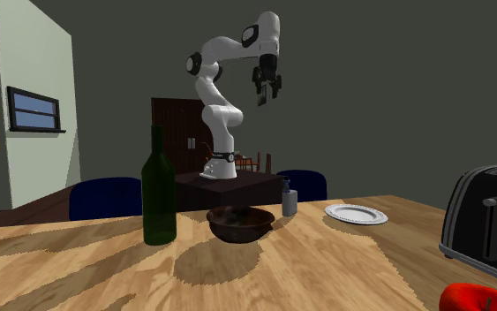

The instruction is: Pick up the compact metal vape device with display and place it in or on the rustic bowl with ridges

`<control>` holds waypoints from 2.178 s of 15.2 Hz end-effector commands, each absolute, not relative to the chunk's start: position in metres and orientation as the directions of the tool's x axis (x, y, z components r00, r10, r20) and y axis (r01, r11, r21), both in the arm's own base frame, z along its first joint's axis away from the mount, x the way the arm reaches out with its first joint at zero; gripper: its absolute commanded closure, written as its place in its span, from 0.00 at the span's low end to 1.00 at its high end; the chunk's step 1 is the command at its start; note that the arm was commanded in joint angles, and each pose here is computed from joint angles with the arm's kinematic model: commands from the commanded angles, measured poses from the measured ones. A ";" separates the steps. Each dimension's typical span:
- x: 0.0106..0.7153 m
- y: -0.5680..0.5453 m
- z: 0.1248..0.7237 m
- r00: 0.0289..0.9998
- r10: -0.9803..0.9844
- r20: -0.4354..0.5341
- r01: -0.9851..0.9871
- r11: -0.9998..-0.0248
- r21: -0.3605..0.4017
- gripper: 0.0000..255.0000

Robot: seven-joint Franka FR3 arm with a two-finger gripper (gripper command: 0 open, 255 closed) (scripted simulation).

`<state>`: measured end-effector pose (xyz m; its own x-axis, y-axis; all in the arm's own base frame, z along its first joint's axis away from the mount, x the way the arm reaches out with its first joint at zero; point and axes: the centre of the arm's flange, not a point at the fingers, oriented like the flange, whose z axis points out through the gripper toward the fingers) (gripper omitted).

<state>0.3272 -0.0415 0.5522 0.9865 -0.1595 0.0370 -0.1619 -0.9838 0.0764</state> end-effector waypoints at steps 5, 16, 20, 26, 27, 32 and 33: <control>0.366 -0.053 0.480 0.984 -0.176 0.029 -0.178 -0.981 0.082 0.00; 0.427 -0.074 0.348 0.978 -0.207 0.011 -0.207 -0.974 0.093 0.00; 0.448 -0.083 0.300 0.976 -0.218 0.005 -0.218 -0.971 0.098 0.00; 0.473 -0.094 0.236 0.973 -0.232 -0.003 -0.231 -0.968 0.103 0.00; 0.473 -0.094 0.231 0.973 -0.232 -0.003 -0.231 -0.968 0.103 0.00; 0.472 -0.097 0.204 0.973 -0.232 -0.003 -0.231 -0.968 0.103 0.00; 0.472 -0.097 0.201 0.973 -0.232 -0.003 -0.231 -0.968 0.103 0.00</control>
<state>0.4720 -0.0967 0.2057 0.9727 -0.2320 -0.0034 -0.2304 -0.9676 0.1030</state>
